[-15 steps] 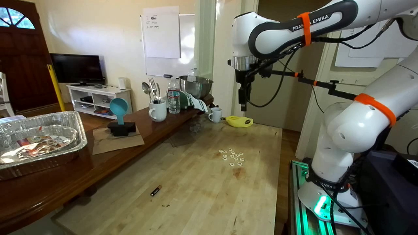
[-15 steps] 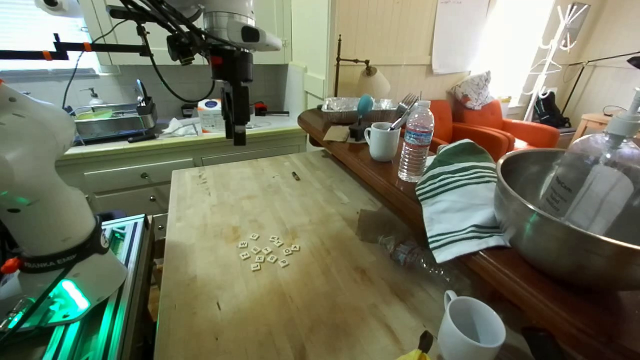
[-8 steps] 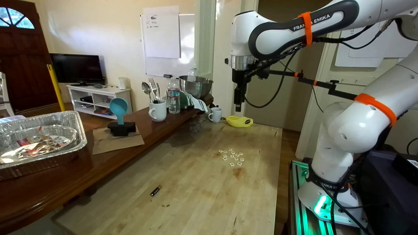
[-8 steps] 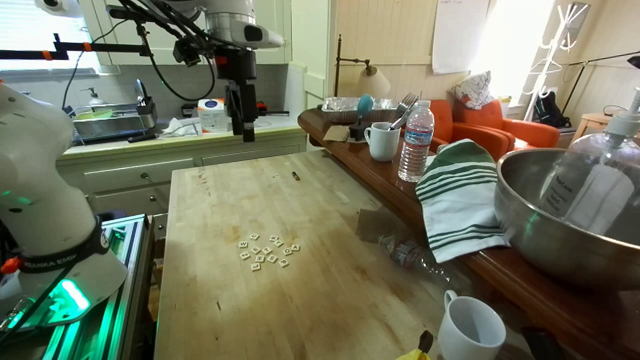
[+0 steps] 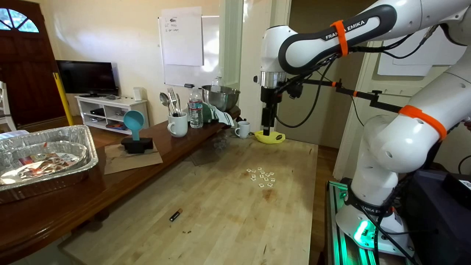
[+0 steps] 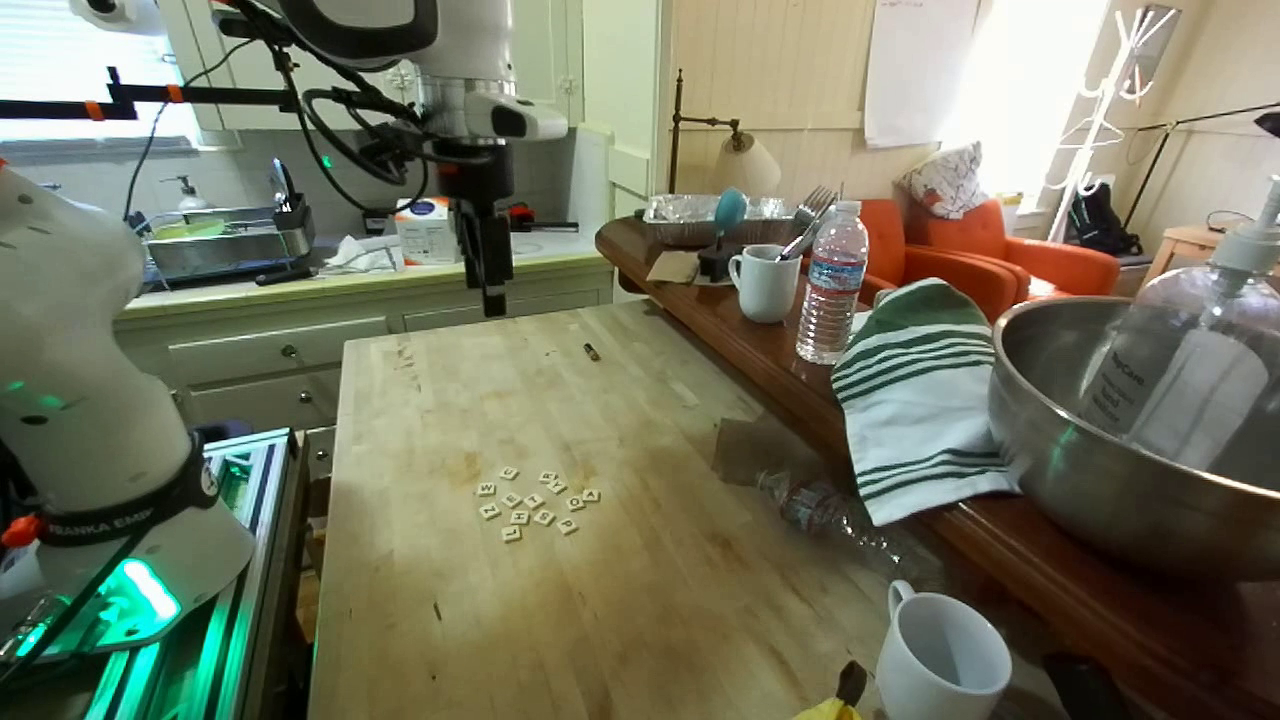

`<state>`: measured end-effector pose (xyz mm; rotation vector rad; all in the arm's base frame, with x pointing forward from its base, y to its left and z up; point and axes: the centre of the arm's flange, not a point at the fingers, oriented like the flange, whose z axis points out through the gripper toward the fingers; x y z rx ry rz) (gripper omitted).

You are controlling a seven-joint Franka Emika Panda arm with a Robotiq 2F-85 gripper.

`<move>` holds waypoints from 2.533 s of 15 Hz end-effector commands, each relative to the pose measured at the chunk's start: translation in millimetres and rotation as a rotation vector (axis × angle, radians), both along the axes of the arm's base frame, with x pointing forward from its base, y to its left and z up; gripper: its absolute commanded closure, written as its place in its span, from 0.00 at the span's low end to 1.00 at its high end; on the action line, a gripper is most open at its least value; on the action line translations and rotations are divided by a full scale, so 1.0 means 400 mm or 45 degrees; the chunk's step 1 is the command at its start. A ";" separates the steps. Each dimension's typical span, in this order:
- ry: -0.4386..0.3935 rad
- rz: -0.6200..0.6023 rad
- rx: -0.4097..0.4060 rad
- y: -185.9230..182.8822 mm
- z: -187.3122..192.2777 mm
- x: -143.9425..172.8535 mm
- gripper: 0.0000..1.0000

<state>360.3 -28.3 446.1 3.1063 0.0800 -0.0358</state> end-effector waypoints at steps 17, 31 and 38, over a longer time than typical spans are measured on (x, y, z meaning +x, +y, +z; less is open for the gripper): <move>0.071 0.073 -0.046 -0.022 -0.094 -0.006 0.00; 0.019 0.236 0.073 -0.153 -0.346 0.019 0.00; 0.013 0.277 0.067 -0.154 -0.375 0.024 0.00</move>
